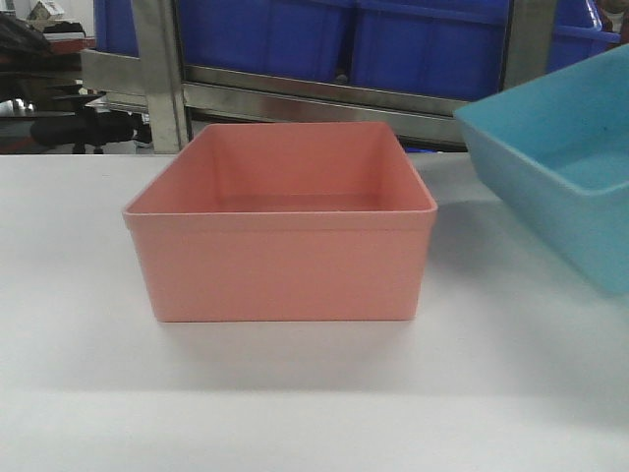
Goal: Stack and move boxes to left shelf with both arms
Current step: 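Lift the light-blue bin with the right gripper and lower it into the pink bin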
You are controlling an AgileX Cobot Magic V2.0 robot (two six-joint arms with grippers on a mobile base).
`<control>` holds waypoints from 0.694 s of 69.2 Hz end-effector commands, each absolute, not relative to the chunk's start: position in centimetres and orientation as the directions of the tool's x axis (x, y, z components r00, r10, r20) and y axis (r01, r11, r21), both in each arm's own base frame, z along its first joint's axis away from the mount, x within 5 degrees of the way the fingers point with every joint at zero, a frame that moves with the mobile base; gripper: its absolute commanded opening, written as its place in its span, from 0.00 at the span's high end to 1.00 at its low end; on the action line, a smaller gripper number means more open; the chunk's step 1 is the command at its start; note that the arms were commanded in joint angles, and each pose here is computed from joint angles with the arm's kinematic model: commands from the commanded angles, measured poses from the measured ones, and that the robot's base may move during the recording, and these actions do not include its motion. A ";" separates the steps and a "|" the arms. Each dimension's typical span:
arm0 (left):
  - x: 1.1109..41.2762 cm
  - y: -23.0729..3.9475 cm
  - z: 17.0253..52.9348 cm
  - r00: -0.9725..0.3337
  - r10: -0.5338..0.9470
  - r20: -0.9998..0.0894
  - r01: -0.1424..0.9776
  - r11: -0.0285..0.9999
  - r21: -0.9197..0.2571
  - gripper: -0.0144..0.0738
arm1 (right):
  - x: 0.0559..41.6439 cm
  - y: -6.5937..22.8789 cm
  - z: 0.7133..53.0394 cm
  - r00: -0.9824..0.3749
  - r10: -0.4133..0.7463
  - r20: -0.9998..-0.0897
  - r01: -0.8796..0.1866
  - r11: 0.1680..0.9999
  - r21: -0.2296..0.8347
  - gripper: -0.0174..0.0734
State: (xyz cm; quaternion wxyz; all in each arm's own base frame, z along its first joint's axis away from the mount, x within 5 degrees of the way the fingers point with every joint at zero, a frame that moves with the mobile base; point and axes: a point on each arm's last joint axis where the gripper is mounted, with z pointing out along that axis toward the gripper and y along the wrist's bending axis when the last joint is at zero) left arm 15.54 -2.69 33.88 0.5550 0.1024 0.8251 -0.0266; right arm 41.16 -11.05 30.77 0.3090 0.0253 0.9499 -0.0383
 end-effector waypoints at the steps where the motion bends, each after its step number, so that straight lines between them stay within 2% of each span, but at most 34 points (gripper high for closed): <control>1: 15.6 -2.7 35.6 -0.260 0.116 -0.958 0.190 0.979 0.067 0.85 | 38.7 -9.5 37.9 -0.663 0.119 -0.739 0.136 0.990 0.038 0.75; 19: 15.6 -2.7 35.6 -0.261 0.114 -0.959 0.191 0.980 0.065 0.85 | 35.2 -3.6 43.2 -0.588 0.195 -0.785 0.101 0.981 0.169 0.75; 36: 15.6 -2.7 35.6 -0.261 0.114 -0.959 0.191 0.980 0.065 0.85 | 34.8 3.5 43.7 -0.603 0.312 -0.734 0.047 0.933 0.357 0.75; 48: 15.6 -2.7 35.6 -0.261 0.114 -0.959 0.191 0.980 0.065 0.85 | 35.3 7.5 43.8 -0.577 0.388 -0.718 0.013 0.884 0.467 0.75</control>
